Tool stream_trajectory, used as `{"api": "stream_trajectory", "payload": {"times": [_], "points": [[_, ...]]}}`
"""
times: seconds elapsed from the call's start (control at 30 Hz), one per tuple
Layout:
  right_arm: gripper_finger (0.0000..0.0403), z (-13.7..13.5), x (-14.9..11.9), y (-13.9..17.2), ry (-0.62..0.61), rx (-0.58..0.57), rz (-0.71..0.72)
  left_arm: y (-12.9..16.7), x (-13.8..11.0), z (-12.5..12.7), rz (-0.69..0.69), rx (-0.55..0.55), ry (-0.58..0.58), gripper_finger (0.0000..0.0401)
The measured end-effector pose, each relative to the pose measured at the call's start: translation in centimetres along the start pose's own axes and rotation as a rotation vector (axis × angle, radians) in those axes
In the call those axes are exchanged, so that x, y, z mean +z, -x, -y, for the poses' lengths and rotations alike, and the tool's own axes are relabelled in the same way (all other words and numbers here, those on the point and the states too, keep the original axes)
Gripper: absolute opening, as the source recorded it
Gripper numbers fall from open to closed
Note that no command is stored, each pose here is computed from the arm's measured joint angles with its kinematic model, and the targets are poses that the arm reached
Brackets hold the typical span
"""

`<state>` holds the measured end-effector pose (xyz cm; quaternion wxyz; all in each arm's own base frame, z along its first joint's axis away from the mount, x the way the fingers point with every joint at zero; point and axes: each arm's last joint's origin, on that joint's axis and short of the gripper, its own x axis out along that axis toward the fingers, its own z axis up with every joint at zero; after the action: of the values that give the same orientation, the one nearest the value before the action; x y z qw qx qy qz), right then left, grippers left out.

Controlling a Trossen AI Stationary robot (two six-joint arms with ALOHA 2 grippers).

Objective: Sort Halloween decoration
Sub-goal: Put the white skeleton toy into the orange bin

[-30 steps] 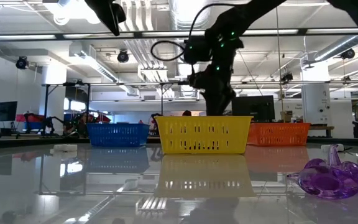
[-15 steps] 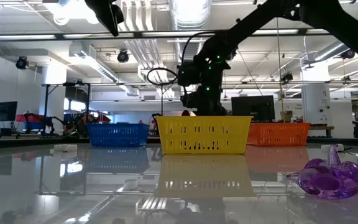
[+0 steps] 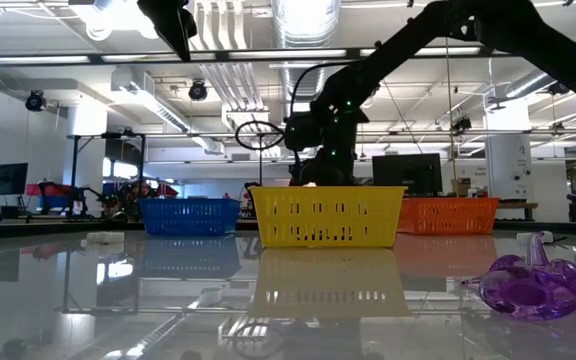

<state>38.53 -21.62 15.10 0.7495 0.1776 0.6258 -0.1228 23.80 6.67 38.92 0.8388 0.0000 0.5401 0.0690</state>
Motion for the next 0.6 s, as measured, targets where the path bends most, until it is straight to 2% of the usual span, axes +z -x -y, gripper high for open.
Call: {"api": "stream_trajectory", "payload": {"times": [0.17, 0.4, 0.6], "points": [[0.0135, 0.07, -0.01, -0.05, -0.002, -0.001, -0.002, 0.0, 0.01, 0.0, 0.001, 0.0, 0.009, 0.0081], [0.0027, 0.19, -0.06, 0.0, -0.007, 0.006, -0.005, 0.0, 0.01, 0.0, 0.001, 0.0, 0.03, 0.0081], [0.0016, 0.08, -0.41, 0.63, -0.02, 0.007, -0.027, 0.0, 0.01, 0.02, 0.0, -0.001, 0.032, 0.0081]]}}
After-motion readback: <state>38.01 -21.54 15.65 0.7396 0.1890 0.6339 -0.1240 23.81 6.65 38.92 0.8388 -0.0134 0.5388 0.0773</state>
